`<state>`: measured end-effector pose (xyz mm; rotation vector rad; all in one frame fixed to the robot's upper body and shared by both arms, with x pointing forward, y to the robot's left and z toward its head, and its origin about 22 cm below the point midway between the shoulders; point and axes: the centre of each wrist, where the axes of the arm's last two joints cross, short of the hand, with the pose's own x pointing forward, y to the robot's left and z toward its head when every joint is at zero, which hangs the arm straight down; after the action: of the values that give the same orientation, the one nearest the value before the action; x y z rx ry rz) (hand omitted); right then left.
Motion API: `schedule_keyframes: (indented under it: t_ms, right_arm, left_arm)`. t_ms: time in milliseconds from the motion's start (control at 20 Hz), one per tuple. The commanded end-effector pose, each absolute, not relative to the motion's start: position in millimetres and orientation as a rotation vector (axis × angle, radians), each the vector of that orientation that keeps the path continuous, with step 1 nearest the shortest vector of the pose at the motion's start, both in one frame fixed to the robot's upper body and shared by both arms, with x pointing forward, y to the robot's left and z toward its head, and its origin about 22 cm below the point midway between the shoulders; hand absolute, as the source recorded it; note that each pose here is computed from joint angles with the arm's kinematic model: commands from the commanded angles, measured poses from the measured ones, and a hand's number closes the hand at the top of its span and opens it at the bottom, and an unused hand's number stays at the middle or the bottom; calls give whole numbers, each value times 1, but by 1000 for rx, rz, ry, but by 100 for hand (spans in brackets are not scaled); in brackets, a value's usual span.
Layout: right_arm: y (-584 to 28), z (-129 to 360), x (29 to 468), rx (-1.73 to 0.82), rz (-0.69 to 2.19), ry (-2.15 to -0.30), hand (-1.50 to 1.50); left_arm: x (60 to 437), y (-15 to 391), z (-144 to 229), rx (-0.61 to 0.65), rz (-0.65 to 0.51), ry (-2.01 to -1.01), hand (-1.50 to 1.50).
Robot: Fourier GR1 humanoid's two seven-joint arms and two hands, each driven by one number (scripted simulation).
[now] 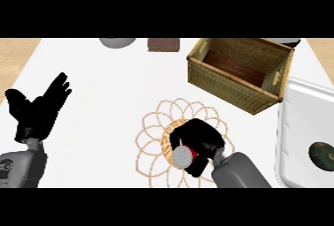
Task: Pick the can from the placemat and place it in the basket
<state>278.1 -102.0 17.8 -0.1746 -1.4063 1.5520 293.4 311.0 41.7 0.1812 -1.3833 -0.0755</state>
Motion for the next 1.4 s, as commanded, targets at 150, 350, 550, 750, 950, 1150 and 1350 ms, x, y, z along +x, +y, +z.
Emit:
schedule_keyframes:
  t_ms: [150, 350, 550, 750, 950, 1150, 1350]
  right_arm:
    - [-85, 34, 280, -560, 1149, -1255, 150]
    - [-57, 49, 270, -581, 987, -1251, 150]
    - [-36, 91, 262, -504, 715, -1471, 150]
    - [-7, 134, 252, -522, 550, -1678, 150]
    - [19, 168, 258, -643, 444, -1705, 150]
    - [37, 206, 267, -747, 378, -1708, 150]
    - [48, 240, 278, -842, 348, -1665, 150]
  left_arm:
    - [296, 307, 41, 186, -111, -1379, 0]
    - [300, 291, 40, 128, -135, -1385, 0]
    - [304, 288, 41, 126, -148, -1394, 0]
    - [310, 289, 47, 116, -151, -1389, 0]
    - [309, 295, 45, 143, -144, -1380, 0]
    - [309, 290, 37, 130, -129, -1375, 0]
    - [307, 304, 40, 148, -119, -1387, 0]
